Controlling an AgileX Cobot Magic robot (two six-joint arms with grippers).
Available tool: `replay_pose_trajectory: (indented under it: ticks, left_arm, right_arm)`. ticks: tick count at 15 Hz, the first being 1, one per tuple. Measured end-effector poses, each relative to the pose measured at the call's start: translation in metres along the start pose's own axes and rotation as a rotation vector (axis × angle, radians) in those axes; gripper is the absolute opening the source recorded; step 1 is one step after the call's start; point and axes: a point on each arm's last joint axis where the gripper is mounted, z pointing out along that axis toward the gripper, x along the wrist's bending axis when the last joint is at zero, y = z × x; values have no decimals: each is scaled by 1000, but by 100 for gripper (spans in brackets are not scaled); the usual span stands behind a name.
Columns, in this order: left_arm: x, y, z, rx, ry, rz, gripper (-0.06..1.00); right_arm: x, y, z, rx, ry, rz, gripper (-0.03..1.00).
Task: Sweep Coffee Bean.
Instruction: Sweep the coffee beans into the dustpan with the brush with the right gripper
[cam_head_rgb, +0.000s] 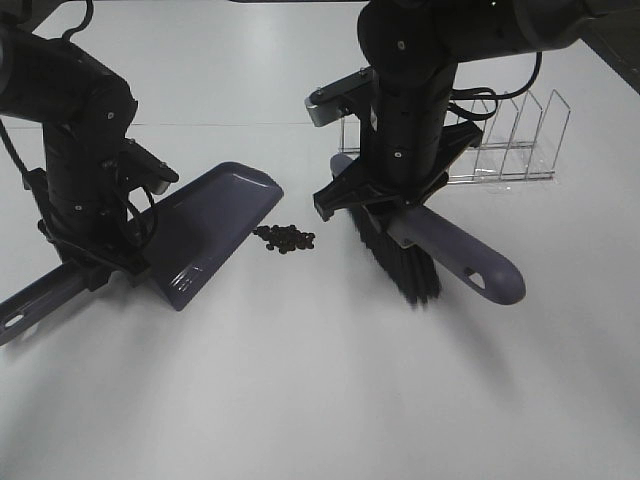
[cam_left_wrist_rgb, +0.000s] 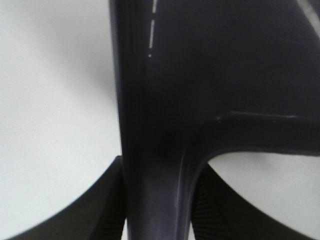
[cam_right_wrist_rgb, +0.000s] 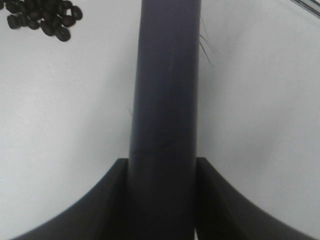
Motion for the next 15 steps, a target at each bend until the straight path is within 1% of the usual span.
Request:
replay_pose_trajectory:
  ticks: [4, 6, 7, 8, 10, 11, 15]
  left_arm:
    - [-3, -1, 0, 10, -31, 11, 33]
    - [-4, -1, 0, 9, -47, 19, 33]
    - [-5, -1, 1, 11, -51, 20, 33]
    - [-5, -1, 1, 11, -52, 19, 33]
    - [-7, -1, 1, 16, -70, 8, 33]
    - [-7, -1, 1, 16, -73, 6, 33]
    - [-7, -1, 1, 16, -77, 4, 33]
  right_arm:
    - [18, 16, 12, -7, 35, -21, 31]
    - [27, 24, 19, -2, 89, -10, 31]
    - [35, 30, 23, -3, 157, 10, 31]
    - [39, 31, 25, -8, 198, 27, 31]
    - [46, 34, 30, -27, 262, 79, 31]
    - [48, 35, 32, -34, 279, 95, 31]
    - [61, 43, 38, -94, 417, 241, 31]
